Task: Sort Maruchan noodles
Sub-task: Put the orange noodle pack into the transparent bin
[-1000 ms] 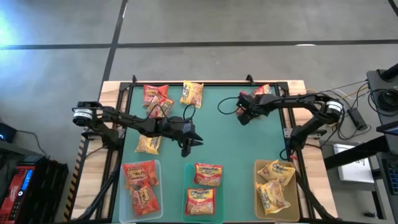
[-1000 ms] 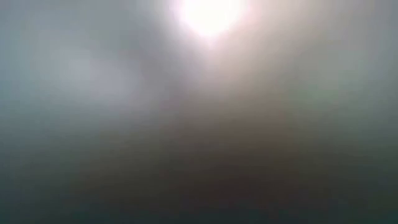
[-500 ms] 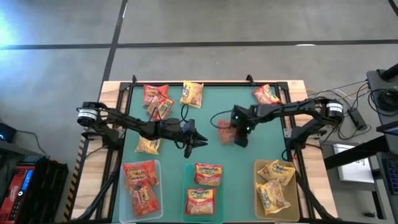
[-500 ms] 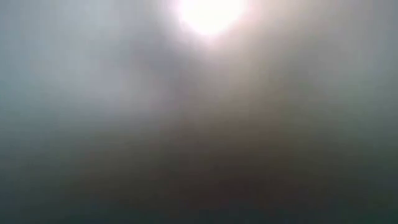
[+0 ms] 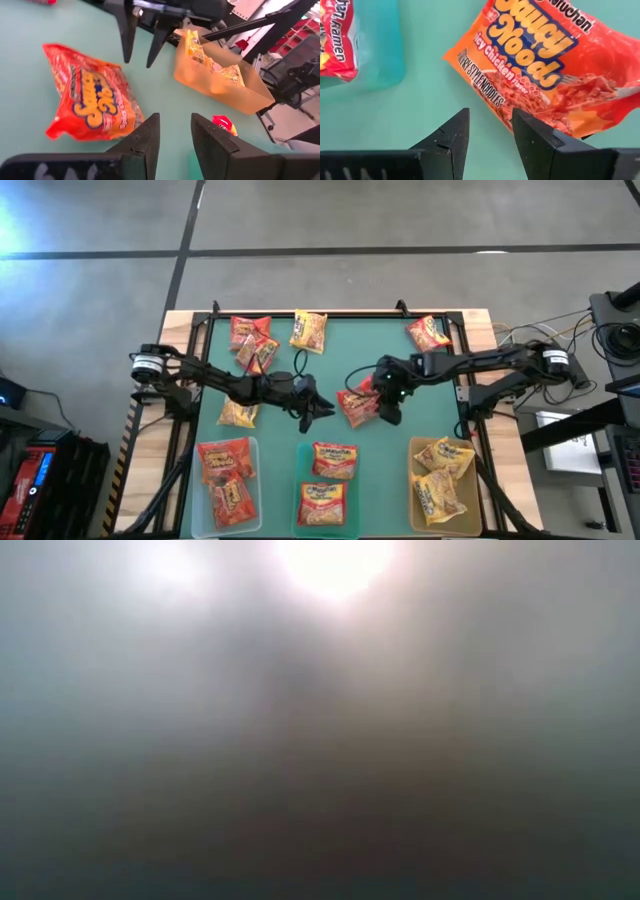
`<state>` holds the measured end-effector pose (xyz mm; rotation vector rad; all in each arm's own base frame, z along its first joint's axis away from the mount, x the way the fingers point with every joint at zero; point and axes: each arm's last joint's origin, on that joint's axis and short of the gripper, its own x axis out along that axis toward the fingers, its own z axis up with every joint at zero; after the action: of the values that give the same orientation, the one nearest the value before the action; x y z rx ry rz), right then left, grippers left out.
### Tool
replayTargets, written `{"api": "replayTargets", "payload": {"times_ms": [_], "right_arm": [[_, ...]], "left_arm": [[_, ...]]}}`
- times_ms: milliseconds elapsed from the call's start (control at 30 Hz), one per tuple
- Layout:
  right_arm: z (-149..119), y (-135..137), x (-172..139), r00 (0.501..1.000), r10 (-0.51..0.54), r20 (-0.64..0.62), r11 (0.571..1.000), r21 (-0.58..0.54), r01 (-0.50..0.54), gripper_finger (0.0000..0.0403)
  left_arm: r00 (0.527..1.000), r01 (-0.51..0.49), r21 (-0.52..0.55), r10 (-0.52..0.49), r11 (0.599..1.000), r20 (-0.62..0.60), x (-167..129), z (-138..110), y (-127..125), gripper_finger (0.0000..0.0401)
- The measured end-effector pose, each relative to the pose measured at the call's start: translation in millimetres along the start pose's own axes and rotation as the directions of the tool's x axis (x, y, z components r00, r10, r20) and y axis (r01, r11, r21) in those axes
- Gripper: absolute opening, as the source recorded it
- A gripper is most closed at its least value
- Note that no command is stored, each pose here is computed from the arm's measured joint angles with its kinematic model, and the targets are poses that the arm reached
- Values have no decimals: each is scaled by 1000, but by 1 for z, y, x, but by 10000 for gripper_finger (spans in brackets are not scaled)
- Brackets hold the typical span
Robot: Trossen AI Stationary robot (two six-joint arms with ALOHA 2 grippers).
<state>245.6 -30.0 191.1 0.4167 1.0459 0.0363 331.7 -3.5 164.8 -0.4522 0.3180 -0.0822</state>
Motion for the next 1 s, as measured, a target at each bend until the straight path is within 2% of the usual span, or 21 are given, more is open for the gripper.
{"api": "replayTargets", "payload": {"times_ms": [167, 333, 400, 533, 833, 1000], "right_arm": [[0, 0, -1, 1000, 0, 6, 996, 94, 0, 139], [1, 0, -1, 1000, 0, 9, 995, 101, -1, 139], [1, 0, -1, 1000, 0, 12, 995, 100, -1, 139], [1, 0, -1, 1000, 0, 13, 995, 100, -2, 139], [1, 0, -1, 1000, 1, 16, 995, 100, -2, 139], [2, 1, -1, 1000, 1, 17, 995, 99, -2, 139]], "left_arm": [[1000, 8, 94, -9, 996, 16, 2, 6, -1, 134], [999, -20, 107, 17, 994, 35, 3, 12, 2, 175], [997, -59, 90, 54, 994, 51, 3, 13, 5, 187], [991, -119, -15, 119, 993, 63, 7, 16, 17, 198], [977, -213, -76, 214, 974, 11, 38, 12, 56, 198], [966, -257, -97, 256, 962, -15, 41, 6, 74, 201]]}}
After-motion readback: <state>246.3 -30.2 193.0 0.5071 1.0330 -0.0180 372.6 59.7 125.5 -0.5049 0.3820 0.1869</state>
